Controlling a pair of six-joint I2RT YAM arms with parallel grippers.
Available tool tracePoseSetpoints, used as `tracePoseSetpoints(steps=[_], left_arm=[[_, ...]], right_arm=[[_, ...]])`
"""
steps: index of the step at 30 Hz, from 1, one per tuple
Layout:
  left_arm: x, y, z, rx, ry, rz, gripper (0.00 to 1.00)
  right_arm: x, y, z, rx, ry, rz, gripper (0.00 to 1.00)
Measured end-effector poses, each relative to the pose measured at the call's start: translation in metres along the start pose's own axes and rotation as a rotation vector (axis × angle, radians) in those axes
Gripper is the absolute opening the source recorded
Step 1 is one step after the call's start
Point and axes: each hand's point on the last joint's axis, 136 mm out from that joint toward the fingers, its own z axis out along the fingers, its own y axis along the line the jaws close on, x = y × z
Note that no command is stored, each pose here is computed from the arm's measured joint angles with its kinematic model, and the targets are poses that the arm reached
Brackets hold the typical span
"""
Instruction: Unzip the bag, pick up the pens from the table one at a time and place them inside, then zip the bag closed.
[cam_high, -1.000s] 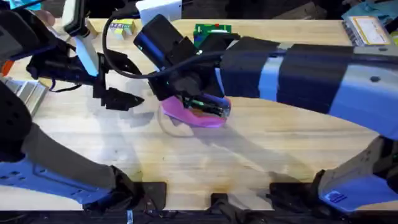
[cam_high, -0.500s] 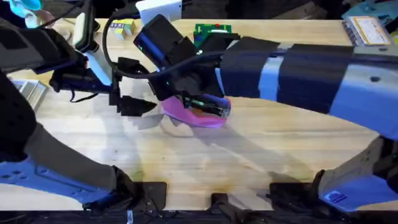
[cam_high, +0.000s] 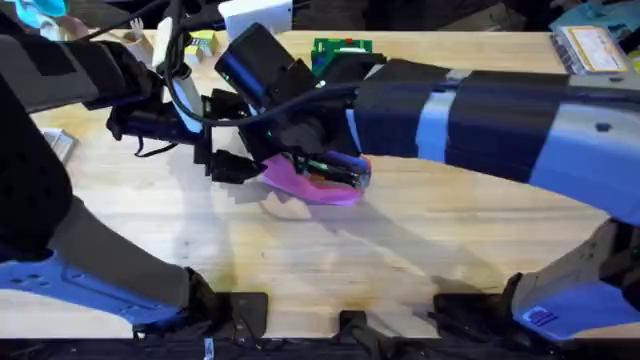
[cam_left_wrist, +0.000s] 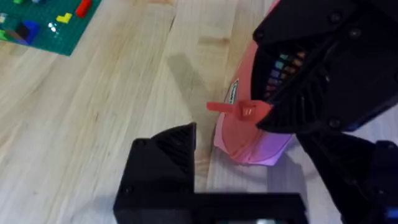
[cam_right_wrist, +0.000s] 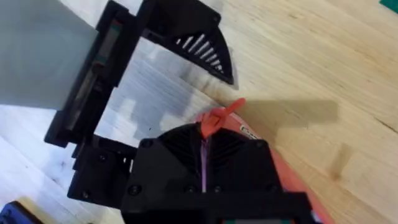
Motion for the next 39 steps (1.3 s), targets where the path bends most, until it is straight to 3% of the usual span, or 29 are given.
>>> tracePoseSetpoints(steps=[22, 24, 26, 31, 33, 39], left_arm=[[0.002, -0.012, 0.007, 0.051, 0.033, -0.098, 0.98], [0.002, -0.013, 0.007, 0.053, 0.033, -0.105, 0.887], [0.002, -0.014, 0.007, 0.057, 0.036, -0.113, 0.734], [0.004, -0.014, 0.007, 0.057, 0.048, -0.113, 0.221], [0.005, -0.013, 0.007, 0.055, 0.05, -0.109, 0.066], [0.005, -0.013, 0.007, 0.056, 0.052, -0.112, 0.045]], right_arm=[[0.0, 0.0, 0.0, 0.0, 0.0, 0.0, 0.031], [0.0, 0.0, 0.0, 0.0, 0.0, 0.0, 0.031], [0.0, 0.0, 0.0, 0.0, 0.0, 0.0, 0.031], [0.0, 0.0, 0.0, 0.0, 0.001, 0.0, 0.031], [0.0, 0.0, 0.0, -0.001, 0.001, 0.0, 0.031], [0.002, 0.002, 0.0, -0.002, 0.005, -0.004, 0.031]])
